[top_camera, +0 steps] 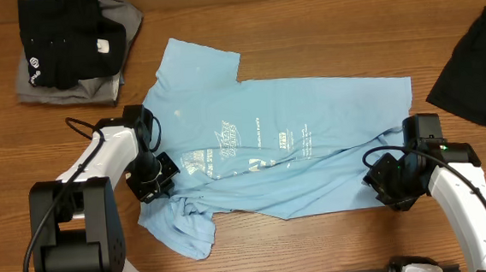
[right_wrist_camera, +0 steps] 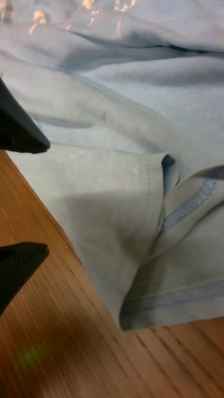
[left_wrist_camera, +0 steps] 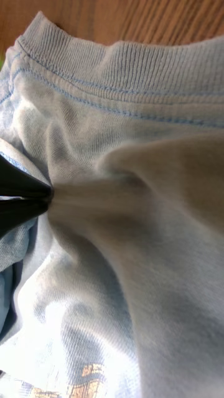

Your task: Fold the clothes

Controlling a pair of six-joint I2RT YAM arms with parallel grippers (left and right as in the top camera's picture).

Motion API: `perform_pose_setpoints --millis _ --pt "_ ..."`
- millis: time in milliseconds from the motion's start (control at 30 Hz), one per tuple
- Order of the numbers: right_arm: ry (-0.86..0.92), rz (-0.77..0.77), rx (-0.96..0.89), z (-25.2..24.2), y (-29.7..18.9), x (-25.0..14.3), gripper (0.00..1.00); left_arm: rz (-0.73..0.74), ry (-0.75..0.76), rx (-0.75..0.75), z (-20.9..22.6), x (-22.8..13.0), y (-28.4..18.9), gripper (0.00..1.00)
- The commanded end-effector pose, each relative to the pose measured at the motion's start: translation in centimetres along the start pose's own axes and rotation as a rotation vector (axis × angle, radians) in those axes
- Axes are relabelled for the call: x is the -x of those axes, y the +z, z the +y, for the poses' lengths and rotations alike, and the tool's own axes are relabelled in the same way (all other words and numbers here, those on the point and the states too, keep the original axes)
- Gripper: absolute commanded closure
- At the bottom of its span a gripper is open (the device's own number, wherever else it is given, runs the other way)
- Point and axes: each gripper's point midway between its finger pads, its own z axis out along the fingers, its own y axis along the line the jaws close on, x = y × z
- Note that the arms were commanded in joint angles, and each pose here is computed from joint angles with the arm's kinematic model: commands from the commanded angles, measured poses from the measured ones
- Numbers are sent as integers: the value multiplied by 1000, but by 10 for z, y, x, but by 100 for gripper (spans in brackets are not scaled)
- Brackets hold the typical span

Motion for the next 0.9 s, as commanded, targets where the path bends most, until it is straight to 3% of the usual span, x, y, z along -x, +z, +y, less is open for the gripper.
perform_pose_setpoints --millis 0,167,367,433,467,500,600,867 --pt "17 -33 -10 -2 -3 6 41 0 0 15 1 1 0 96" --pt "99 -116 -65 -11 -4 20 16 -30 44 -8 -6 7 -9 96" --pt "63 -155 -23 -1 -5 31 15 -24 66 -9 -6 6 -9 96" --pt "17 -176 -5 5 -5 36 21 -27 77 -10 -6 6 -9 96" --pt "-4 -180 15 10 -5 38 29 -28 82 -11 -7 6 -9 96" --pt "-32 -181 38 15 -5 39 47 -30 85 -12 -7 7 -9 96" --pt "-51 -178 68 23 -3 42 65 -31 85 -13 -7 7 -9 96" --pt "-31 -117 7 17 21 45 61 -30 85 -15 -7 7 -9 96"
